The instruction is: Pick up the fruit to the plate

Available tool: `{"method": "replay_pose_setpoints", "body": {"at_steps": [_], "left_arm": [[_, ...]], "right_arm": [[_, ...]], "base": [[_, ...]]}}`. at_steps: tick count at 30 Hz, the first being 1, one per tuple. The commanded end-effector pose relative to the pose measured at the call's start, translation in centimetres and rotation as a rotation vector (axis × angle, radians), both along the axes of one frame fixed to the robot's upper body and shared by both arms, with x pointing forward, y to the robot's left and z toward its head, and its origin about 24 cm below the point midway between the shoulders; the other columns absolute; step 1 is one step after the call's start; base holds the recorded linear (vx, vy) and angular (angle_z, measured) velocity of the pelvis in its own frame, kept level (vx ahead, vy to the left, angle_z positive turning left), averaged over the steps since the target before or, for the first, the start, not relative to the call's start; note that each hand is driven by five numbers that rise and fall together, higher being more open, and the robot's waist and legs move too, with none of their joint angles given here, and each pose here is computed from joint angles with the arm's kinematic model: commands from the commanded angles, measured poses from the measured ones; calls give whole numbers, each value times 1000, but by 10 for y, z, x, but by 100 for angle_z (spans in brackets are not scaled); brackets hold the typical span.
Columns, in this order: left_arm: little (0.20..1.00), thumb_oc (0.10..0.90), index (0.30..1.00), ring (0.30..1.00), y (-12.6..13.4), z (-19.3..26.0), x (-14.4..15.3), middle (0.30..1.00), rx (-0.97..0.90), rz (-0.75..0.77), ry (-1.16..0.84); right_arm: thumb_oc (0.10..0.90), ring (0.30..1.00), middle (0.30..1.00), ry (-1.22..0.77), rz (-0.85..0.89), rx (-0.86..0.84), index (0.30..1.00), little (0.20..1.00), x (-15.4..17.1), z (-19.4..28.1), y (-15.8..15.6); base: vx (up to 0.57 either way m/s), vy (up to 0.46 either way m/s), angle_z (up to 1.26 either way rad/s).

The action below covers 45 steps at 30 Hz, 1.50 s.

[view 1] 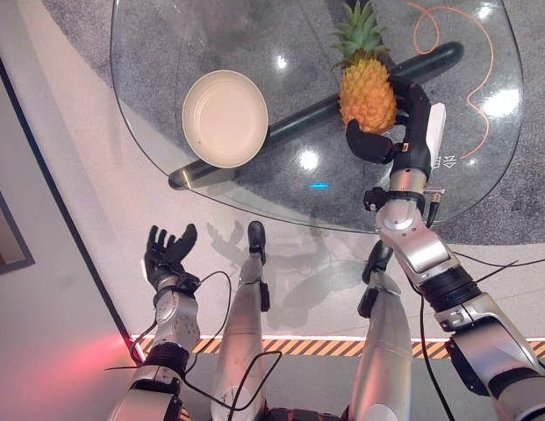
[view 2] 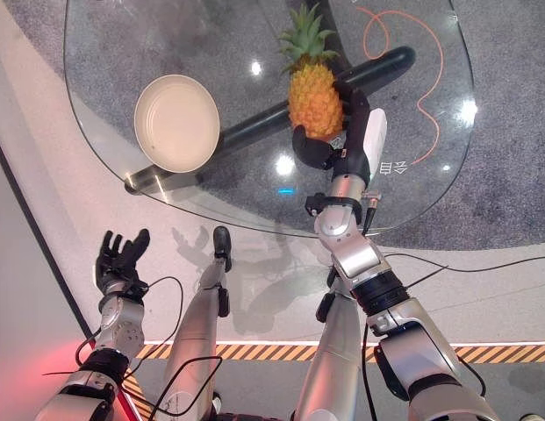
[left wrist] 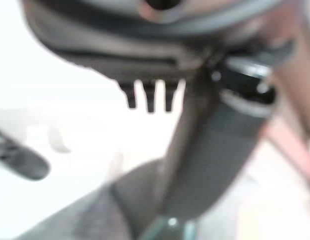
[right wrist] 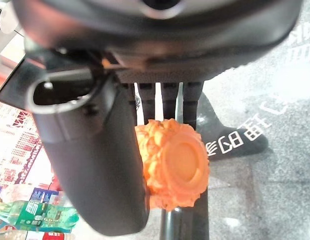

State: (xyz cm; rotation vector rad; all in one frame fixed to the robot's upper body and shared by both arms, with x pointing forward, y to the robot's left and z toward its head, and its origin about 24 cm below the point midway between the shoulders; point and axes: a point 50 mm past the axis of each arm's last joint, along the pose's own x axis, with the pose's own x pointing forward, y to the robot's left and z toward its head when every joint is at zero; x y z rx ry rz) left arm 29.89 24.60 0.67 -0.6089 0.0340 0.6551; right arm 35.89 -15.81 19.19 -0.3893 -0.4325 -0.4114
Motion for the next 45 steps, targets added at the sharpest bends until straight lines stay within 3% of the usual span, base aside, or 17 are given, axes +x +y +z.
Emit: {"method": "replay_pose_setpoints", "body": {"at_steps": [1,11,22,30,45], "left_arm": [[900,800,900,900,39,42,4,900,83,201,-137],[900,800,900,900,56,89,9,900,105,381,-308],[900,800,900,900,51,148,13,900,182,370,-562],[900,800,900,900,22,194,11,900,242,224,-789],[900,800,900,900,-21,233,12,900,267,-116,-964]], "right_arm": [[100,300,300,-397,161,-25,300,200,-27,70,25],[100,300,300,-439,216,-60,300,200,-34,74,33],[100,300,300,-457,270,-112,300,200,-39,76,35],[100,300,300,-494,306,-150,300,200,-46,78,38],[100,300,300,-546,392,-218,300,200,-59,87,40]], "base": [[0,0,0],[0,0,0],[0,0,0],[0,0,0],[0,0,0]]}}
